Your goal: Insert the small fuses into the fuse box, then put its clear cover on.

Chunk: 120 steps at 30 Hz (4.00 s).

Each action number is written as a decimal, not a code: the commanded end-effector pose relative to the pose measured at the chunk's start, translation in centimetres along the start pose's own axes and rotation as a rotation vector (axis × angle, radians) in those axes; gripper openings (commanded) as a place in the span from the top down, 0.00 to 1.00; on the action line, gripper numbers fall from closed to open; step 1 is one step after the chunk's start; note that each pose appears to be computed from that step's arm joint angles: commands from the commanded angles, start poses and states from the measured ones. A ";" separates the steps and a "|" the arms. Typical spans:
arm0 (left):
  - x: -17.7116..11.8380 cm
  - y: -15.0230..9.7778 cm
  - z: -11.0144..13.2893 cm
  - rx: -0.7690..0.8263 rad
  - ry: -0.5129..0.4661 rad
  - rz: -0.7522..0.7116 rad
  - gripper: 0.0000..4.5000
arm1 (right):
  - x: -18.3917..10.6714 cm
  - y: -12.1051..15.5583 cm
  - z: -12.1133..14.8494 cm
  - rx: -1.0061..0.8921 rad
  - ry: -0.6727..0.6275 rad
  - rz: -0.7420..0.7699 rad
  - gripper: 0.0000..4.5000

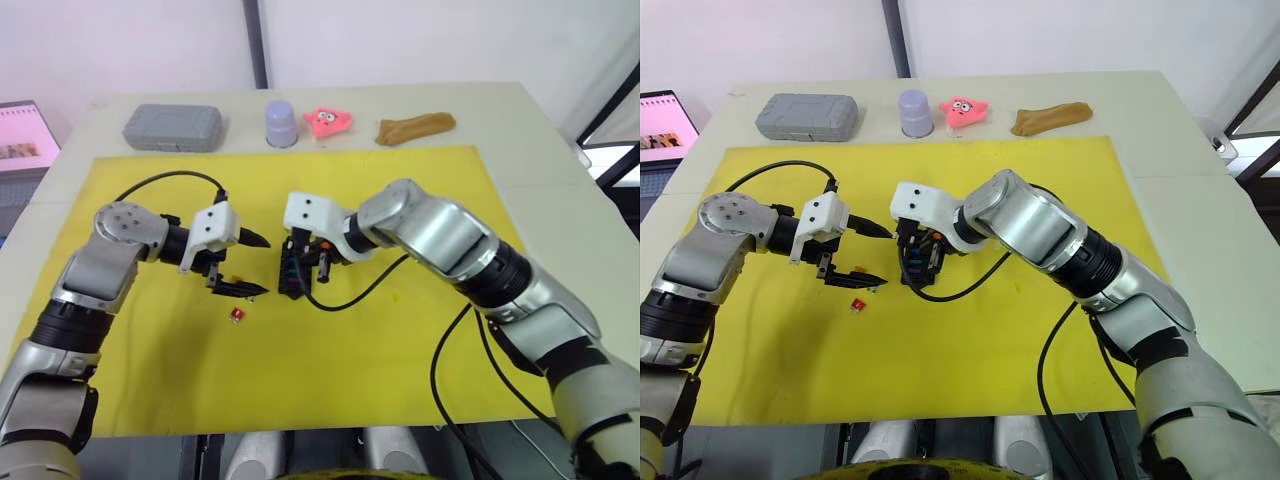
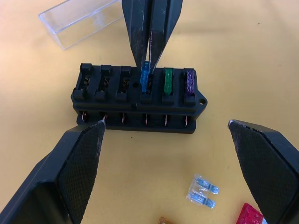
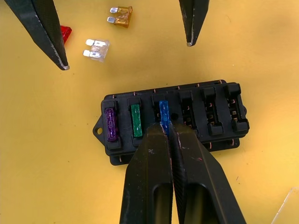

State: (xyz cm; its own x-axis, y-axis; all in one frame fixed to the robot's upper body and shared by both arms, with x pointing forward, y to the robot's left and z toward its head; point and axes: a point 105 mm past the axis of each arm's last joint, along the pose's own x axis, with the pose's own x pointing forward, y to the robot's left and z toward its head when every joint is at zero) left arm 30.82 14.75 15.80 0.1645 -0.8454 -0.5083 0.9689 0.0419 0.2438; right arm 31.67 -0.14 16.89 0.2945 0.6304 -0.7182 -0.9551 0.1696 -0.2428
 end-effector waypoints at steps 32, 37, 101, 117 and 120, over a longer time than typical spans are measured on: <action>0.1 0.0 0.8 0.033 -0.018 0.022 0.02 | 0.6 0.3 1.2 -0.064 0.018 0.012 1.00; 0.1 0.0 0.8 0.034 -0.019 0.023 0.02 | 0.3 0.3 1.1 -0.074 0.008 0.009 1.00; -0.6 0.6 0.3 0.030 0.008 0.009 0.00 | 0.8 1.4 -1.9 0.132 -0.427 -0.029 0.99; -0.7 0.7 0.2 0.031 0.012 0.024 0.00 | -0.1 0.1 -0.8 0.126 -0.476 -0.065 0.99; -0.7 0.7 0.2 0.030 0.013 0.026 0.00 | -0.6 0.4 -0.2 0.126 -0.503 -0.041 0.99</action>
State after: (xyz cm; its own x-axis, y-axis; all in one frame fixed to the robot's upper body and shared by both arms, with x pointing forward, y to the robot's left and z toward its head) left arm 31.17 14.98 15.36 0.1625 -0.8385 -0.5201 0.9710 0.0422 0.2353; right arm 31.65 -1.11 15.07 0.3303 0.8726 -0.3599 -0.9438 0.3013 -0.1356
